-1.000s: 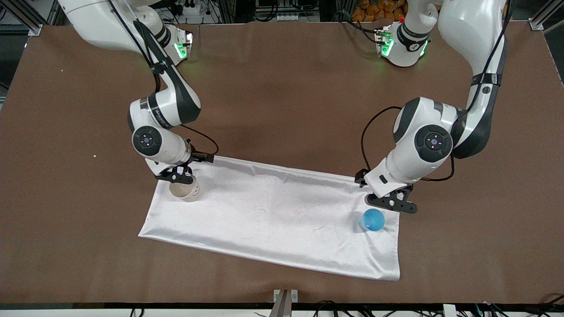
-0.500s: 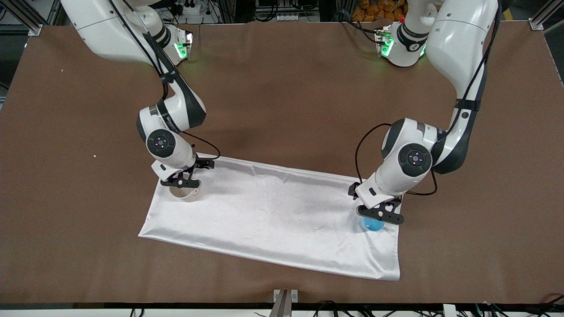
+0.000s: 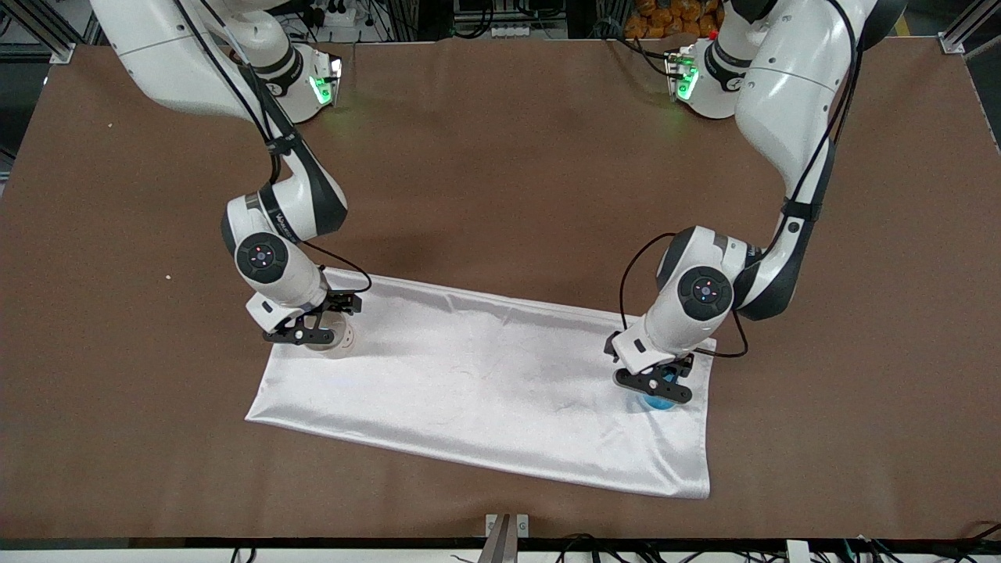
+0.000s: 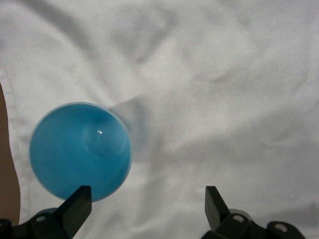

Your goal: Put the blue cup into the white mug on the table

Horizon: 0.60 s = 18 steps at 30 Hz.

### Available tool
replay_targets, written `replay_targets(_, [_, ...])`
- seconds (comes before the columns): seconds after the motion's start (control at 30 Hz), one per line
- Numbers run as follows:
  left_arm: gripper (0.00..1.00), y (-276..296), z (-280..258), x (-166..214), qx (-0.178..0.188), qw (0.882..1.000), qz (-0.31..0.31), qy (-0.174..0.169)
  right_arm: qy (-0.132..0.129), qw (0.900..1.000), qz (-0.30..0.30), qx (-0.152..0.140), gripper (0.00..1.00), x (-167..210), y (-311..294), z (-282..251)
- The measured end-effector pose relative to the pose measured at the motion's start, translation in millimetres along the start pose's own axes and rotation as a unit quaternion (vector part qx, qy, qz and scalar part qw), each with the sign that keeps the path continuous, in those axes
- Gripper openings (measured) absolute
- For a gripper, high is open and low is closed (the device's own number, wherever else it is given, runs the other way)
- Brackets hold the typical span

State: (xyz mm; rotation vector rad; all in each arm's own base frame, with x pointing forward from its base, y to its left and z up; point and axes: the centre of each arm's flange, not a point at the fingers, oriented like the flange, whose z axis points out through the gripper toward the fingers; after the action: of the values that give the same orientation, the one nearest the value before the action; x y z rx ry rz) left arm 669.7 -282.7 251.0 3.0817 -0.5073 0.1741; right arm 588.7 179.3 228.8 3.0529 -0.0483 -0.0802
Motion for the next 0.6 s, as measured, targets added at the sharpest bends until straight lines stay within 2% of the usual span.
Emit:
replay_targets(0.47, [1.0, 1, 2, 2, 0.0, 1.0, 0.018, 0.009, 0.014, 1.0, -0.006, 0.009, 0.98, 5, 1, 8])
replay_targets(0.57, [1.0, 0, 0, 4, 0.0, 1.0, 0.024, 0.013, 0.013, 1.0, -0.006, 0.009, 0.87, 5, 0, 12])
replay_targets(0.6, [1.0, 0, -2, 5, 0.0, 1.0, 0.025, 0.015, 0.014, 1.0, -0.007, 0.01, 0.76, 5, 0, 12])
